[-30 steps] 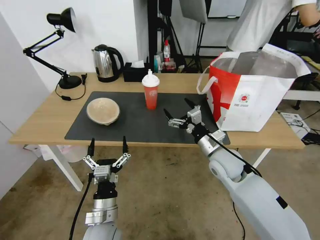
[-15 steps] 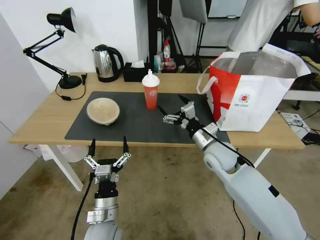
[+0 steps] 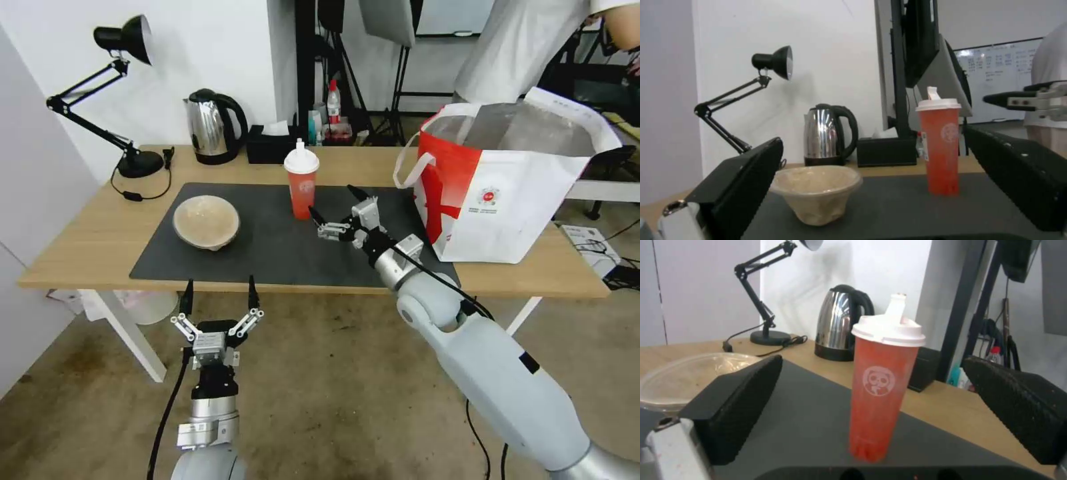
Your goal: Pick up the trash from the table and place it into the takeout bag.
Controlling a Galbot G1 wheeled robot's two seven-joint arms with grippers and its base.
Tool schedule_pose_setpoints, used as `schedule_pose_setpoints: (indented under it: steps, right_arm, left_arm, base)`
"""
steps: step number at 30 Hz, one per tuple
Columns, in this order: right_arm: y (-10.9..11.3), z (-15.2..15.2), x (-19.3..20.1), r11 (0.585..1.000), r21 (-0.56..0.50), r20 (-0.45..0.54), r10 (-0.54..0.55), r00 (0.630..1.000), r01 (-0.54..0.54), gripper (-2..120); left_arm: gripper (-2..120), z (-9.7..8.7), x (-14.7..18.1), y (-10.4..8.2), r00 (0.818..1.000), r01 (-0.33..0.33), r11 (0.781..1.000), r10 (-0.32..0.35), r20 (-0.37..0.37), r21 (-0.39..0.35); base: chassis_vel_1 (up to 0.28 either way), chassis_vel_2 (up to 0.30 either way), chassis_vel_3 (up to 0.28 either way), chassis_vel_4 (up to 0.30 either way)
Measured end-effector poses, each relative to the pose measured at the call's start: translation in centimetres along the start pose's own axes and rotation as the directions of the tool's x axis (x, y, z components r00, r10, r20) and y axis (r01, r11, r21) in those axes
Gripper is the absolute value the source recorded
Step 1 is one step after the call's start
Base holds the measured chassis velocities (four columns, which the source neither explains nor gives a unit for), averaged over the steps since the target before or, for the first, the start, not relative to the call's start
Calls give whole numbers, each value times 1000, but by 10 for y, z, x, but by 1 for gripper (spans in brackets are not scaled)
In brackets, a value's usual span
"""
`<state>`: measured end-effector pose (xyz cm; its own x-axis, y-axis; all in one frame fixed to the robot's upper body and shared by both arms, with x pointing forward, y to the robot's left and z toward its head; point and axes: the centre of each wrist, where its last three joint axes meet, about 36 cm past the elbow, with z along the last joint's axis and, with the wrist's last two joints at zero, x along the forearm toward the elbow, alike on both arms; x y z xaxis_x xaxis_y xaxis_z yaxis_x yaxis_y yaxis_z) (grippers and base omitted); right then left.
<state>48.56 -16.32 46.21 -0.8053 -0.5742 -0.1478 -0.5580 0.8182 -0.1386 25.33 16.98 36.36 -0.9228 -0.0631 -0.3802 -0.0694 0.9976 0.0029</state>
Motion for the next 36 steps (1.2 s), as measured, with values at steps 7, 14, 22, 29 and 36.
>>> schedule_pose_setpoints:
  steps: [7,14,22,29,36]
  right_arm:
    - [1,7,-24,1000,8,-20,-21,1000,21,100]
    - [-1,14,-40,1000,13,-34,-23,999,23,100]
    - [-7,19,-56,1000,22,-45,-20,999,21,100]
    - [-7,22,-69,999,26,-50,-22,999,23,100]
    - [-9,27,-77,999,29,-54,-20,998,22,100]
  left_arm:
    - [100,2,0,-1,1000,-3,1000,3,-1,2]
    - [100,3,-1,1,1000,-4,1000,4,2,-3]
    - [100,5,-3,4,1000,-3,1000,3,4,-8]
    - [100,5,-4,7,1000,-2,1000,2,8,-13]
    - [100,4,-5,8,1000,-1,1000,1,12,-15]
  base:
    - [0,0,0,0]
    - [0,0,0,0]
    - [0,0,0,0]
    - [0,0,0,0]
    - [0,0,0,0]
